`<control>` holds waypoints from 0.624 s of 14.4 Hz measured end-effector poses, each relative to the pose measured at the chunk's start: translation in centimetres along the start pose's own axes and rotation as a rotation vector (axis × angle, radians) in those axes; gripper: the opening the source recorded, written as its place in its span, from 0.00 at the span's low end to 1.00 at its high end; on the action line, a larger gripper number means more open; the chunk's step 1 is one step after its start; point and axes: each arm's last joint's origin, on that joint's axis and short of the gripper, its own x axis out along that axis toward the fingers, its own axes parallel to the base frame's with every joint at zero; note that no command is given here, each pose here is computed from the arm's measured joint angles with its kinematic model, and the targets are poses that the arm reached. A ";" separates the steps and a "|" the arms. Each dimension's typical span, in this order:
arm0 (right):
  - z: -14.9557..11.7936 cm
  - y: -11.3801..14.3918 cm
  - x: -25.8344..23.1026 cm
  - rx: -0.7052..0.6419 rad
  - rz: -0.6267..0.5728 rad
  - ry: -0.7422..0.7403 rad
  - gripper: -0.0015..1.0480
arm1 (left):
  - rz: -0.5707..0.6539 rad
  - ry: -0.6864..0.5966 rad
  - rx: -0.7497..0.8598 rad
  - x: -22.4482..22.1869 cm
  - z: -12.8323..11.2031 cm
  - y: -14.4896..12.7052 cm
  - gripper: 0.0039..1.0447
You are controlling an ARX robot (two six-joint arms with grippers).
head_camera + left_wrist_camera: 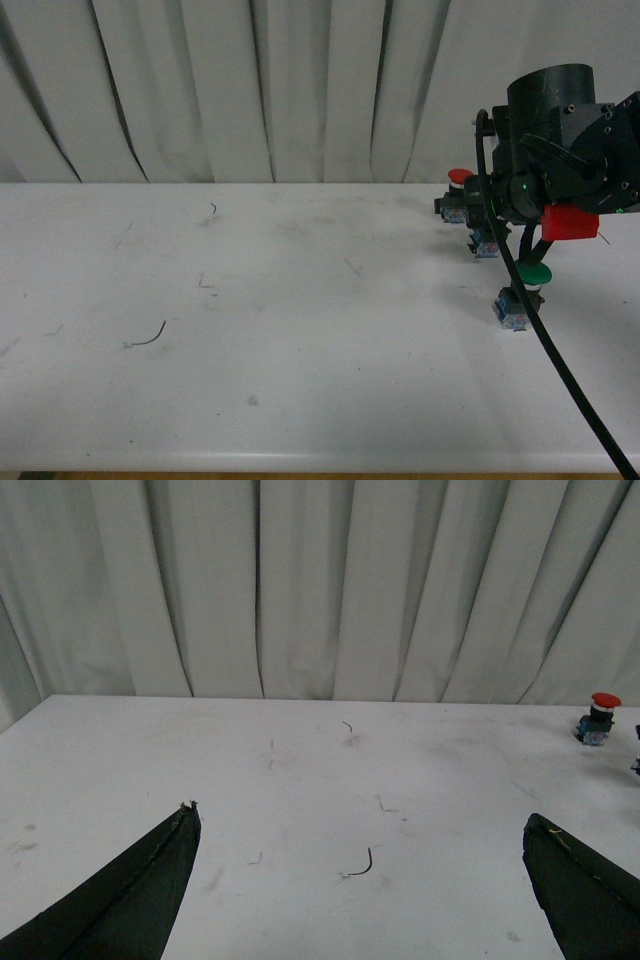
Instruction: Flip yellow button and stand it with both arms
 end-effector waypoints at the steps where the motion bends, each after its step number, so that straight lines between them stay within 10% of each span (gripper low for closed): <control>1: -0.3 0.3 0.1 -0.002 0.004 0.001 0.34 | 0.000 0.000 0.000 0.0 0.0 0.0 0.94; 9: -0.7 0.7 0.4 0.004 -0.006 -0.002 0.41 | 0.000 0.000 0.000 0.0 0.0 0.0 0.94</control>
